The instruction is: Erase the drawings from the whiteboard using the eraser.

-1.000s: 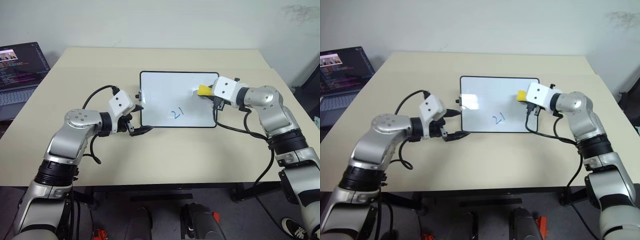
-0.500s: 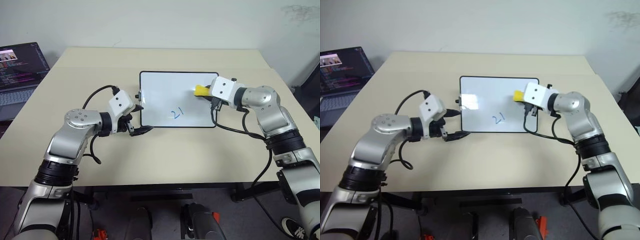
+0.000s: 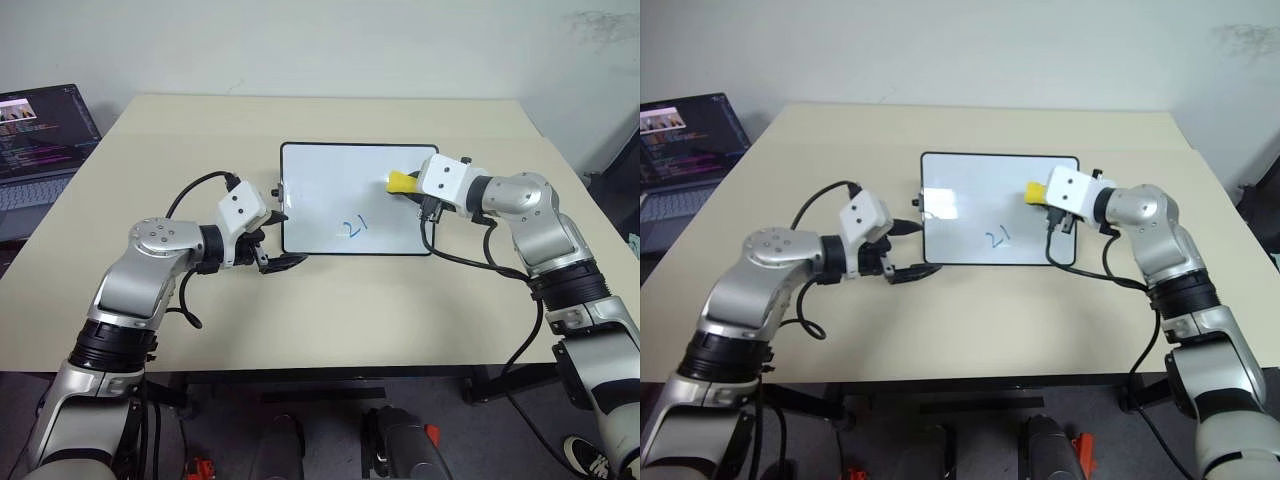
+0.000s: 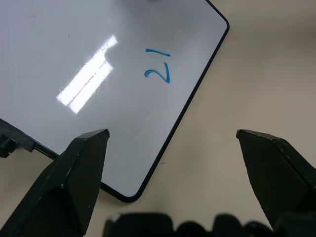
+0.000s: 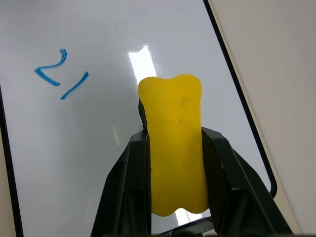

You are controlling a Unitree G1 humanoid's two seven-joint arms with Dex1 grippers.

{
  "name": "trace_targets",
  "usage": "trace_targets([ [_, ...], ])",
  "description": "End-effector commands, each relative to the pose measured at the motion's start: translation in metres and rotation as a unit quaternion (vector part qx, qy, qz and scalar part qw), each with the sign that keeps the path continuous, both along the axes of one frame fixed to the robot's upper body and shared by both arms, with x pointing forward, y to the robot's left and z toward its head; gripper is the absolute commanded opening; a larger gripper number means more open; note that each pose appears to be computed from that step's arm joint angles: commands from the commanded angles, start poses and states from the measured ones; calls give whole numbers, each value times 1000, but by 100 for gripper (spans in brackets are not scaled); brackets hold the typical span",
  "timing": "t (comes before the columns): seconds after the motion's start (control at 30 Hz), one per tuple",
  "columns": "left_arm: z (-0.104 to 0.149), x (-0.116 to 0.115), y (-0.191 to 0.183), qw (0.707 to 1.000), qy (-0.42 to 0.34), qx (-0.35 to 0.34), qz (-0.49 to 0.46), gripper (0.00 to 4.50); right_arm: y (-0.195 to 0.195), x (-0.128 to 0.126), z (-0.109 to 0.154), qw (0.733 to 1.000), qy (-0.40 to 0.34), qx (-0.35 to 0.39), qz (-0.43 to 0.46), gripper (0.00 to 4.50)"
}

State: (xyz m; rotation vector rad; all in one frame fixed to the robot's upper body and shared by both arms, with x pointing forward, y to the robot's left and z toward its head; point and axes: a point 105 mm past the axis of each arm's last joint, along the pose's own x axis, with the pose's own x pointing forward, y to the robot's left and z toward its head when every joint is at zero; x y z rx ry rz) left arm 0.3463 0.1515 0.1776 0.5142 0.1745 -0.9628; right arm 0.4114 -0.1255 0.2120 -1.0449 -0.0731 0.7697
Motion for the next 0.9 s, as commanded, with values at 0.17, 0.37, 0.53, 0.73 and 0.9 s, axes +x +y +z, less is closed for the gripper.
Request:
trace_targets([
  [0.17, 1, -2, 1, 1000, -7, 7, -4, 450, 8, -8, -17, 1000, 9, -10, 16, 104],
  [0.37, -12, 0, 7, 1000, 3, 26, 6, 450, 13, -5, -40, 999, 17, -31, 6, 104],
  [0.53, -24, 1, 7, 999, 3, 50, 9, 450, 21, -2, -56, 998, 19, -55, 1, 104],
  [0.73, -20, 4, 3, 999, -6, 39, 13, 450, 48, 10, -57, 998, 14, -54, -6, 104],
  [0.9, -19, 5, 2, 999, -7, 41, 10, 450, 80, 10, -54, 999, 15, -32, 15, 104],
])
